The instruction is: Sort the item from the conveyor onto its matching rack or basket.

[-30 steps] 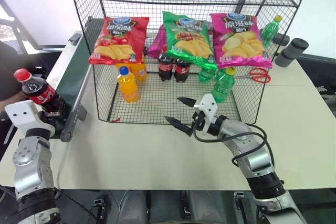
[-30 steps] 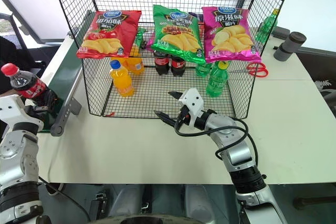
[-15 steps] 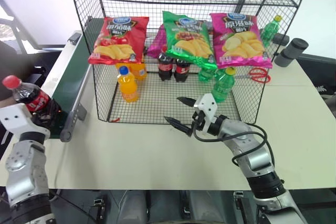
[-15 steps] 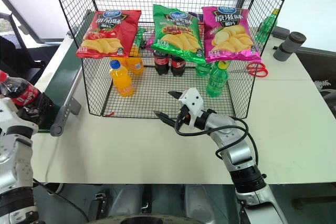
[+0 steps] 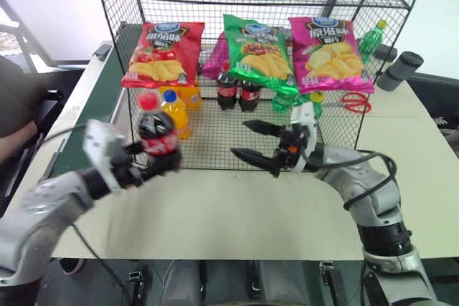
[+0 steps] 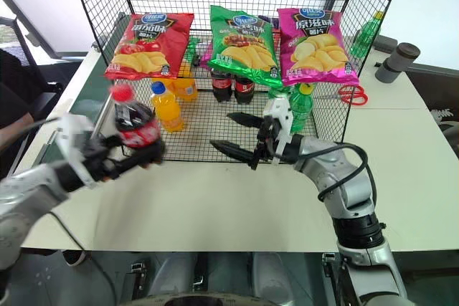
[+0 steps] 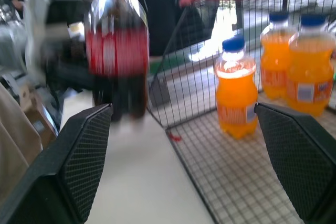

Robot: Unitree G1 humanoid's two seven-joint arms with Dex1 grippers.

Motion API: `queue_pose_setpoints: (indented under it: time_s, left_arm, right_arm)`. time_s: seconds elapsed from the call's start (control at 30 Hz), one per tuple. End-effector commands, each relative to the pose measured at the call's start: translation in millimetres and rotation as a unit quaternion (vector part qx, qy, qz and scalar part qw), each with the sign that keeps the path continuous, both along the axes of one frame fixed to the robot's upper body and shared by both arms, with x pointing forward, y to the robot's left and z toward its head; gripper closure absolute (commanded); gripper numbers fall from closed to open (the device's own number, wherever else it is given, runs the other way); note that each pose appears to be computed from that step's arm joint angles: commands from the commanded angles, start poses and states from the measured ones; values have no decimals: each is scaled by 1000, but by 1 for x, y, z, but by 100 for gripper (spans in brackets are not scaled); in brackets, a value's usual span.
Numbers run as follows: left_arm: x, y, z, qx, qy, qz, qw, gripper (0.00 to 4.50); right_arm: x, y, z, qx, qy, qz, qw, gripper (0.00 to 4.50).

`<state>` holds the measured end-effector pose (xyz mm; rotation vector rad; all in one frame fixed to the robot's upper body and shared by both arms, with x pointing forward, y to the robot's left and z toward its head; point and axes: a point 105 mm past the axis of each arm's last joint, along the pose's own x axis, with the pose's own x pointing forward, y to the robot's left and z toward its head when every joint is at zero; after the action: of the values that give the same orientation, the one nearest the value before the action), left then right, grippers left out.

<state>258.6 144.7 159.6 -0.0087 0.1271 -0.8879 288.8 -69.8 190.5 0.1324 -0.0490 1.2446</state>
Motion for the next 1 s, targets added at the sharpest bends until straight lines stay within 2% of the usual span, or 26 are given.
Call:
queue_pose_setpoints:
  time_s: [0.03,0.23,0.43,1.0]
  left_arm:
    - [6,-26,0,2,-30,-46,998,163]
    - [21,-57,-6,-15,-37,-98,994,163]
    - [20,-77,-3,-26,-44,-151,987,163]
    - [12,-87,14,-35,-77,-178,980,163]
  right_arm:
    - [-14,8,15,11,-4,35,999,0]
    - [-22,16,8,3,15,36,999,0]
    - [-24,23,-2,-7,28,27,999,0]
    - [-21,30,-21,-15,89,32,995,0]
